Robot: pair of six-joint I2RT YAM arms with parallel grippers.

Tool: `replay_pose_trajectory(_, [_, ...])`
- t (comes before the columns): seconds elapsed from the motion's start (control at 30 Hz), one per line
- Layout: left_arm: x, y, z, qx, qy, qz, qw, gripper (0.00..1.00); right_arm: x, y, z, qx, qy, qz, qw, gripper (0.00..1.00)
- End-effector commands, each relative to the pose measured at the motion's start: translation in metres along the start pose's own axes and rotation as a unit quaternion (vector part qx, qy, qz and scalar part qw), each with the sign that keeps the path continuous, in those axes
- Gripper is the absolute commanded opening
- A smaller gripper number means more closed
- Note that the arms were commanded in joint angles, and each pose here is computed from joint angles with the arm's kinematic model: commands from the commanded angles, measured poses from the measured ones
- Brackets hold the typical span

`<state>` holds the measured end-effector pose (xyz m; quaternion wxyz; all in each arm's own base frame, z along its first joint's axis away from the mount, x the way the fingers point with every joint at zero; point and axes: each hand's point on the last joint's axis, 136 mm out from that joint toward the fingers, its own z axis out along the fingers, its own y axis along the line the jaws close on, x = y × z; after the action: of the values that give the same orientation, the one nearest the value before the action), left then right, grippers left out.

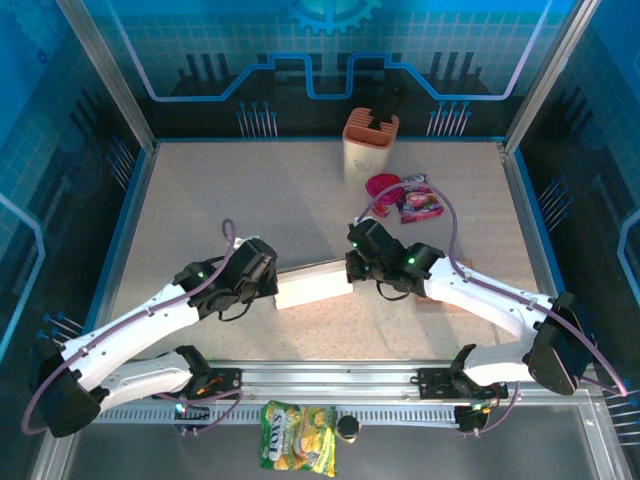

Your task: Fold the paper box

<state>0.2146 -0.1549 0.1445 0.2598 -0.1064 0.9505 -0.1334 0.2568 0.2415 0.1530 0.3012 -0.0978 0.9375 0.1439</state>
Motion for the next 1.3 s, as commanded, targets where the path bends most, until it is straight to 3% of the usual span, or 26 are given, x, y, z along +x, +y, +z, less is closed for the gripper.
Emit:
replay_pose_trajectory(0.0, [0.029, 0.03, 0.01, -0.068, 0.043, 0.024, 0.996, 0.0, 0.01, -0.003, -0.006, 0.007, 0.021, 0.017, 1.0, 0.05])
replay_pose_trajectory(0.17, [0.028, 0.036, 0.004, -0.087, 0.015, 0.023, 0.996, 0.0, 0.013, 0.0, -0.019, -0.023, 0.014, 0.058, 0.998, 0.29])
replay_pose_trajectory(0.4, [0.03, 0.034, 0.004, -0.088, 0.006, 0.027, 0.996, 0.0, 0.008, 0.001, -0.037, -0.059, -0.006, 0.131, 0.99, 0.49])
replay_pose_trajectory(0.6, [0.028, 0.028, 0.002, -0.084, 0.003, 0.03, 0.996, 0.0, 0.002, 0.005, -0.036, -0.134, 0.0, 0.29, 0.948, 0.68])
replay_pose_trajectory(0.73, [0.029, 0.026, 0.003, -0.087, 0.004, 0.034, 0.996, 0.0, -0.006, 0.017, -0.033, -0.198, 0.005, 0.383, 0.902, 0.71])
replay_pose_trajectory(0.97, [0.029, 0.023, 0.002, -0.089, 0.001, 0.037, 0.995, 0.0, -0.006, 0.024, -0.026, -0.239, 0.028, 0.489, 0.838, 0.74])
replay_pose_trajectory(1.17, [0.029, 0.02, 0.003, -0.088, -0.001, 0.039, 0.995, 0.0, -0.001, 0.018, -0.007, -0.246, 0.044, 0.529, 0.811, 0.73])
replay_pose_trajectory(1.27, [0.03, 0.019, 0.003, -0.088, 0.0, 0.042, 0.995, 0.0, -0.007, 0.016, -0.002, -0.249, 0.044, 0.532, 0.808, 0.72])
